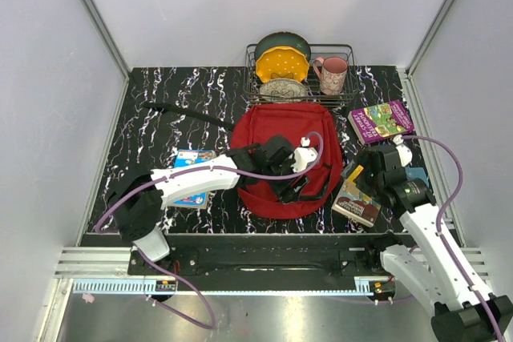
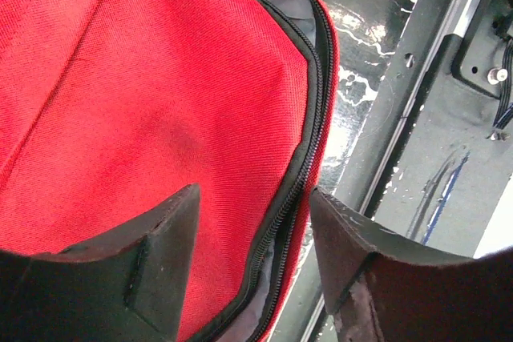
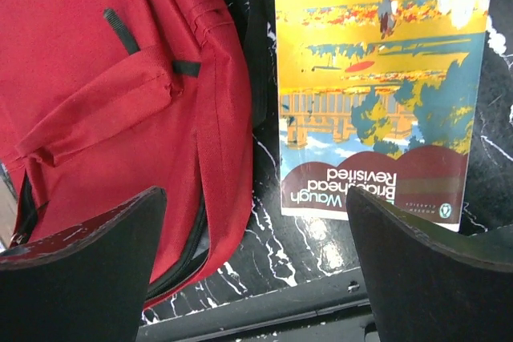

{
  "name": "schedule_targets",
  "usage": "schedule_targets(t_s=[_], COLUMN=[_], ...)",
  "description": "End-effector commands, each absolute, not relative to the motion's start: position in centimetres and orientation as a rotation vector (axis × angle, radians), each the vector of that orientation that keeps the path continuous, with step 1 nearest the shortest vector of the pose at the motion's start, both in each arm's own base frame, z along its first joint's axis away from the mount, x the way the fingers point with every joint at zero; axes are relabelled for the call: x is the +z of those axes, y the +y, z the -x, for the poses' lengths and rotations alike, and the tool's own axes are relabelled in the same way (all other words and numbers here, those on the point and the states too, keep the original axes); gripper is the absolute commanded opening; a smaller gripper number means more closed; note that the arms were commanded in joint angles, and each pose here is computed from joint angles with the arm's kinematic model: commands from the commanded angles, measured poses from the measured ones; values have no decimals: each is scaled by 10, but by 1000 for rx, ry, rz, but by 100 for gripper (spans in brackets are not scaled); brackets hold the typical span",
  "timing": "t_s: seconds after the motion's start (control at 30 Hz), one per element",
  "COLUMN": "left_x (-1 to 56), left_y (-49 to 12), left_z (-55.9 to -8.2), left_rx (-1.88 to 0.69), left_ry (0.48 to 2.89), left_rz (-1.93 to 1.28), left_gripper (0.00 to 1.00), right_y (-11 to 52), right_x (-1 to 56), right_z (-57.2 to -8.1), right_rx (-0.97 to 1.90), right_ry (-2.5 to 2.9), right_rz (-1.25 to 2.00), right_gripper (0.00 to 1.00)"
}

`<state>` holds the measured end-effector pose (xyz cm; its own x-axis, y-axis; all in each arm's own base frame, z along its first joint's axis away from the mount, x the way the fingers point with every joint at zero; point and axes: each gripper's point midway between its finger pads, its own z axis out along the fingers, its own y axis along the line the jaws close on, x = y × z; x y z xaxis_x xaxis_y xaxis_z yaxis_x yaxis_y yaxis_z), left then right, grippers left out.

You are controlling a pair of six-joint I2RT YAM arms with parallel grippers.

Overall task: Pack the student bag
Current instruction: Adjust the student bag at the center of the board.

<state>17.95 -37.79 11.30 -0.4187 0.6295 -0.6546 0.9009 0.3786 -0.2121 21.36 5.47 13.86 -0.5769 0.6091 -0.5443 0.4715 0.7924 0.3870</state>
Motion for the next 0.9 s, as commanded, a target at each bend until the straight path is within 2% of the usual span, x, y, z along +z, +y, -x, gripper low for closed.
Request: schedule_targets(t_s=[0.0, 0.03, 0.13, 0.17, 0.23, 0.3, 0.53, 0.7, 0.87], left_x=[133, 132, 130, 130, 128, 129, 166, 205, 223], left_y=[-398, -399, -400, -400, -401, -401, -393, -378, -366], left_z=[-183, -183, -183, -183, -183, -183, -199, -216, -225], left_rx=[-841, -845, -848, -847, -849, -848, -792, -770, -767], left_ry=[2079, 2081, 2088, 2089, 2095, 2101, 2072, 2026, 2006], left_rz=[-1319, -1322, -1326, -1323, -1323, -1324, -1173, -1043, -983], left_gripper=[55, 45, 27, 17, 11, 0, 0, 0, 0], right_y=[66, 67, 73, 76, 81, 86, 100, 131, 127], right_x=[142, 141, 134, 134, 127, 121, 99, 97, 101], right_z=[-206, -204, -198, -196, -192, -187, -180, -192, -197], right_rx=[372, 386, 431, 450, 488, 517, 598, 829, 802], right_ry=[2287, 2285, 2309, 2312, 2334, 2359, 2422, 2418, 2393], right_rz=[-806, -810, -812, -807, -811, -810, -868, -854, -864], right_gripper=[100, 100, 100, 99, 100, 99, 99, 98, 98])
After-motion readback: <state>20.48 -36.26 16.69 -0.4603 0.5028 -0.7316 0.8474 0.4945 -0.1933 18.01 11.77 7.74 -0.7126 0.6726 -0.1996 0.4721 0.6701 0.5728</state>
